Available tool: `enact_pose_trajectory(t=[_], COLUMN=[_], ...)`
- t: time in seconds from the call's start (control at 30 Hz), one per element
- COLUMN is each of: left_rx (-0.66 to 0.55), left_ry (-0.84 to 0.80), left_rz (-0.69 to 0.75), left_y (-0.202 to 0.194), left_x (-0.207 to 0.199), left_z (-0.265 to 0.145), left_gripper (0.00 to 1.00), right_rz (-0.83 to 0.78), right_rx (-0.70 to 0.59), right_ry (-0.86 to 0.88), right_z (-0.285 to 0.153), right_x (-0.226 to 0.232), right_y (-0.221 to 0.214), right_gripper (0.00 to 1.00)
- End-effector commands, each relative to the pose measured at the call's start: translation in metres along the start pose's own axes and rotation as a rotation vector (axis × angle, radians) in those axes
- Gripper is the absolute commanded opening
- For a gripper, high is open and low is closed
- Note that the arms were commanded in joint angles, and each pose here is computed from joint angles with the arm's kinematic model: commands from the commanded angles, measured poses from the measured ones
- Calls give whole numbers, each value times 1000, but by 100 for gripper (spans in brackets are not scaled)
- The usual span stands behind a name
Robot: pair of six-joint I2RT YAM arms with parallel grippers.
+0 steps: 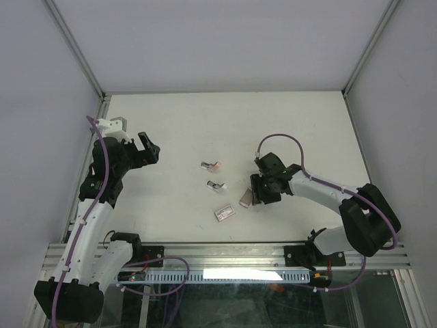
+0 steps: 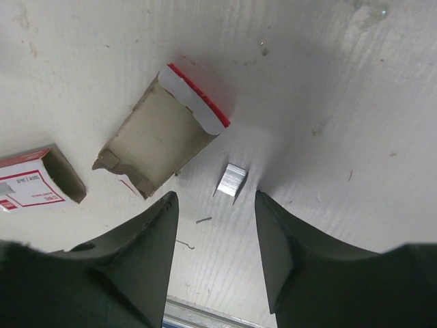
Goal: Load the staples into the stapler
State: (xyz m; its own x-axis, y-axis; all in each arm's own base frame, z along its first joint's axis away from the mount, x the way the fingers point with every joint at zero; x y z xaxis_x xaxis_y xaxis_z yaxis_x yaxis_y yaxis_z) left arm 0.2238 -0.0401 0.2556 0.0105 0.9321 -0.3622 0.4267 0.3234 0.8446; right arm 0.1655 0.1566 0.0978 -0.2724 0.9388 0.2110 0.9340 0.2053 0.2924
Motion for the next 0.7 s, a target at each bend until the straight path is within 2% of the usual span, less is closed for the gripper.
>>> enact_pose_trajectory(t=[0.0,0.67], left_rx=[-32,-42], left_ry=[-31,-35], left_rz=[19,21], left_y=[7,9], left_x=[-4,-5], left_z=[-1,-3], left_gripper=[99,99], right_rz=[7,1], right_rx=[-64,-46], right_ry=[-86,-262], right_z=[-5,8], right_x=[3,9], right_y=[15,21], right_gripper=[50,30])
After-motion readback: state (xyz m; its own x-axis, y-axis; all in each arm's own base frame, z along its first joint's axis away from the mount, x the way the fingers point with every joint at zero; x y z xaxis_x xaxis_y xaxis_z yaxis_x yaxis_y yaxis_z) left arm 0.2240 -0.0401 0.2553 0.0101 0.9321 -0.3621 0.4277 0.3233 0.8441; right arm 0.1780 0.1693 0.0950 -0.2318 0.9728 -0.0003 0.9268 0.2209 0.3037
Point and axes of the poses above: each gripper's point midway between its finger pads, its own z axis out along the fingers, its own x axis along the line the jaws close on, y = z × x, the point moved 8 cm from there along -z, back along the fingers, and after that the axes turned 3 degrees about -z, right-handed, at the moved point
